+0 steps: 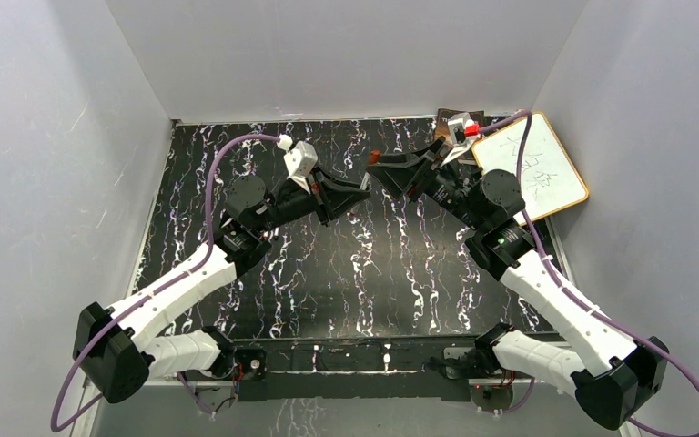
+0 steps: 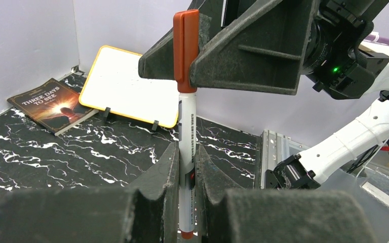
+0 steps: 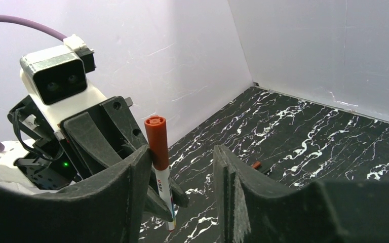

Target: Insert the pens into the pen caps

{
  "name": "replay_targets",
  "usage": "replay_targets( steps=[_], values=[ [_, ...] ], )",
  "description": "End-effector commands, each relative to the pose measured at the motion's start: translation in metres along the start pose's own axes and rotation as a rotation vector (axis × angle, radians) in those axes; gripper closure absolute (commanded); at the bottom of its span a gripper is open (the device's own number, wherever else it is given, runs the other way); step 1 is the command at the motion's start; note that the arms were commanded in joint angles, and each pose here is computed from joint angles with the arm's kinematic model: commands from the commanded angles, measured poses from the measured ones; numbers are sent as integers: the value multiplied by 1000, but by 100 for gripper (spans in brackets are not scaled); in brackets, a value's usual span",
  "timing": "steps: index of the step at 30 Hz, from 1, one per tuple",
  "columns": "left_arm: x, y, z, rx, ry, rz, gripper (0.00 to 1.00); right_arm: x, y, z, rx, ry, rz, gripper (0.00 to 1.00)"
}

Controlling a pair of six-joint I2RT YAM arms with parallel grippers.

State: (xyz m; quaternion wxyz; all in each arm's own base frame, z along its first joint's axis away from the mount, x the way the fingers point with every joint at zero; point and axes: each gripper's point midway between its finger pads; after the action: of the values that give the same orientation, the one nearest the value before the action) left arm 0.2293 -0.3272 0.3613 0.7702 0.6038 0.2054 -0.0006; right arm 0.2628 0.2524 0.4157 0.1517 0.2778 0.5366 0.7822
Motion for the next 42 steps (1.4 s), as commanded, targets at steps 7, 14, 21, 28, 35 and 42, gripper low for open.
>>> replay_targets(
  steps=[7, 14, 21, 28, 35, 42],
  values=[
    [-29, 52, -1, -112, -72, 88, 100, 0, 15, -3, -24, -5, -63, 52],
    [-22, 47, 2, -95, -53, 81, 100, 8, 25, -8, -47, 13, -62, 52],
    [-25, 41, 2, -84, -77, 71, 100, 17, 38, 1, -60, 55, -59, 40],
    [-22, 35, 3, -64, -71, 64, 100, 25, 44, 4, -74, 95, -50, 38],
    [-21, 29, 4, -44, -79, 52, 100, 26, 56, 7, -99, 92, -64, 45],
    [-20, 27, 2, -45, -69, 50, 100, 26, 59, 9, -101, 95, -73, 49]
  ],
)
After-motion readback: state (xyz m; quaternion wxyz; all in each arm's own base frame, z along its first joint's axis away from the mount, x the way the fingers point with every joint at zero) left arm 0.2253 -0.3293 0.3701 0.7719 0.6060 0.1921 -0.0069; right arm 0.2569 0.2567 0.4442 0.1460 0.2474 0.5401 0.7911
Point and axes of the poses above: each gripper's point midway between its finger pads, its own z axis out along the fingers, its own x axis along the line the jaws close on, y = z × x, and after that the axes turned 7 degrees about -z, right-handed
